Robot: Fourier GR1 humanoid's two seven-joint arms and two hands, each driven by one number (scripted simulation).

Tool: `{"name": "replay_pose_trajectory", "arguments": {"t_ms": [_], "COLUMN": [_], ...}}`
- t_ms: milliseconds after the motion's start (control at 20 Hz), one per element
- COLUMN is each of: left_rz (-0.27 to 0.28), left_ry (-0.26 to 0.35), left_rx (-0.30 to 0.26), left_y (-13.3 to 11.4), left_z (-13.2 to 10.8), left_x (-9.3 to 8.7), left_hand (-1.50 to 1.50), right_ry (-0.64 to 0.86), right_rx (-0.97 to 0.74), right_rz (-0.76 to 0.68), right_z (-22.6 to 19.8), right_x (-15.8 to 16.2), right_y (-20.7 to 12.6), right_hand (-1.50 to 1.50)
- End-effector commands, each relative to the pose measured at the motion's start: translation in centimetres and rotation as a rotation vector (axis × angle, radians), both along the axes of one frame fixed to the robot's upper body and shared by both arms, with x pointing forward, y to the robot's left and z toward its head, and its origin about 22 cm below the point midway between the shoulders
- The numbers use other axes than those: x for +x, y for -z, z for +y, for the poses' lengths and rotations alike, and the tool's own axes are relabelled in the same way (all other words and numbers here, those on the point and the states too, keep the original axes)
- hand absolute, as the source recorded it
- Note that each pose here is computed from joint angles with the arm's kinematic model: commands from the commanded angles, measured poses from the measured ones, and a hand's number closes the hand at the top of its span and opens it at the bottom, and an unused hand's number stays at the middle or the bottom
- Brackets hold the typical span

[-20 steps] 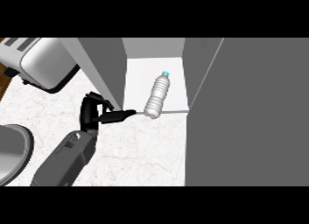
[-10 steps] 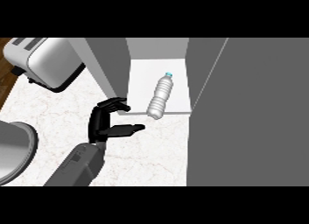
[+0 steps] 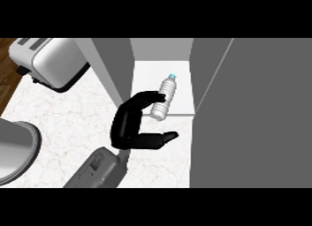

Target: Pick up the bottled water, place it into the cabinet and close the cabinet

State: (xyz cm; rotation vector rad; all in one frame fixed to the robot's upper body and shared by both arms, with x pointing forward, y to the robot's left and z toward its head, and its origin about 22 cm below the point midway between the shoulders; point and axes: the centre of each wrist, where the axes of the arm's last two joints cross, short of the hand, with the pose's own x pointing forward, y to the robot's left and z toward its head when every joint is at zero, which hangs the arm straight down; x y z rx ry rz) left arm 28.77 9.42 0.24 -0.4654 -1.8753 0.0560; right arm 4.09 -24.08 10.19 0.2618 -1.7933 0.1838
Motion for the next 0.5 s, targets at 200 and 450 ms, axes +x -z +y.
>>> {"name": "replay_pose_trajectory", "arguments": {"t_ms": [200,450], "left_rz": [0.026,0.030], "left_ry": [0.061,-0.012], "left_rx": [-0.029,-0.027], "left_y": [-1.8,-0.4], "left_z": [3.6,7.7], "left_x": [-4.3,-7.1], "left_hand": [1.50,-1.50], "right_ry": [-0.238,-0.396], "right_rx": [-0.180,-0.184], "right_rz": [0.008,-0.016], "right_z": [0.4,1.2], "right_x": [0.1,-1.4], "right_y": [-2.8,-5.1], "right_hand": [1.50,1.50]}}
